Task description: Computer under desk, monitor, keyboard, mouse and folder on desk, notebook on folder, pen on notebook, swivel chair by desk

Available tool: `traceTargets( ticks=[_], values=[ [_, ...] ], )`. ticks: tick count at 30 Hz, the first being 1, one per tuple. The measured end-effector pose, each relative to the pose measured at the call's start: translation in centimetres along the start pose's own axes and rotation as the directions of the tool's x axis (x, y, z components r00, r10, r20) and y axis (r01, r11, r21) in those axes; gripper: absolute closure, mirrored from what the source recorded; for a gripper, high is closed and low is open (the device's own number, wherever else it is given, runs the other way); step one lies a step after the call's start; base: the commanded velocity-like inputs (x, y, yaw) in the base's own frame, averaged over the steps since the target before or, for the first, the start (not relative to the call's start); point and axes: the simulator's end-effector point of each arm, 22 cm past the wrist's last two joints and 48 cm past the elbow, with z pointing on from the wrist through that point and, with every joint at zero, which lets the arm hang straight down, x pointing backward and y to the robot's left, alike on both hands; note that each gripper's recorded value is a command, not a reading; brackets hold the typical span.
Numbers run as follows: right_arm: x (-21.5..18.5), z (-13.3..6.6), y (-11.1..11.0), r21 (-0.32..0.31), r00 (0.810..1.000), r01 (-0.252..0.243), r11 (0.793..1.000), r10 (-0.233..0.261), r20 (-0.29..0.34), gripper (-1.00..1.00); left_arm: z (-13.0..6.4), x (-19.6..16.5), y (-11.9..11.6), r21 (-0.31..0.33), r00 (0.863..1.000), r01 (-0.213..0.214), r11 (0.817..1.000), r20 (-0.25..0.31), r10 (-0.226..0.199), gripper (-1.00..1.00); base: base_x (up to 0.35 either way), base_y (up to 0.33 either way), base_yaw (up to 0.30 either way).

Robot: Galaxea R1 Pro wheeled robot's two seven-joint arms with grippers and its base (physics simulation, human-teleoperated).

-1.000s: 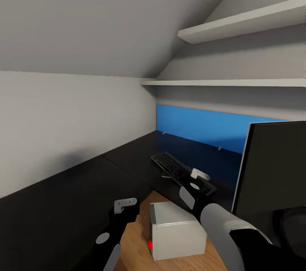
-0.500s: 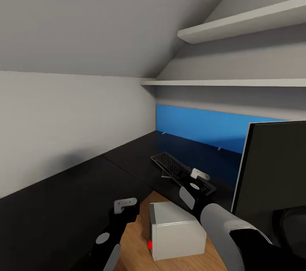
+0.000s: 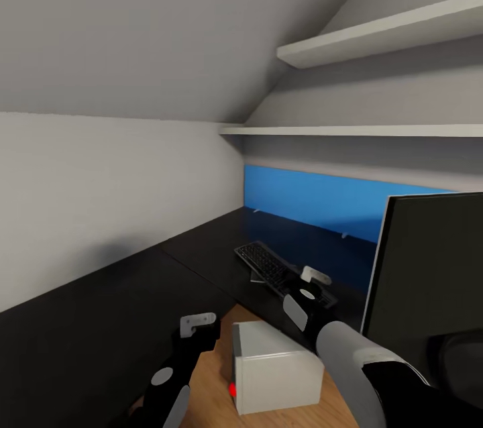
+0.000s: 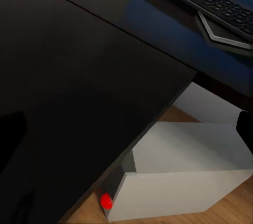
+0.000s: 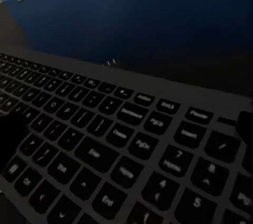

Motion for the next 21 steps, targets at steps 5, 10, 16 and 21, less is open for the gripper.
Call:
traceTargets(
  ticks=[5,10,16,21],
  values=[
    [0.00,0.01,0.00,0.000,1.000,0.001,1.000,-0.001,0.000,-1.00,0.01,0.01,0.03,0.000,1.000,0.002,1.000,-0.001,-0.002,-1.00,0.042,-0.051,0.000],
    [0.01,0.01,0.00,0.000,1.000,0.001,1.000,-0.001,0.000,-1.00,0.01,0.02,0.04,0.000,1.000,0.002,1.000,-0.001,-0.002,-1.00,0.012,-0.014,0.000],
    [0.01,0.02,0.00,0.000,1.000,0.001,1.000,-0.001,0.000,-1.00,0.02,0.02,0.05,0.000,1.000,0.002,1.000,-0.001,-0.002,-1.00,0.003,-0.004,0.000],
    [0.01,0.02,0.00,0.000,1.000,0.001,1.000,-0.001,0.000,-1.00,0.02,0.02,0.05,0.000,1.000,0.002,1.000,-0.001,-0.002,-1.00,0.001,-0.001,0.000]
  ],
)
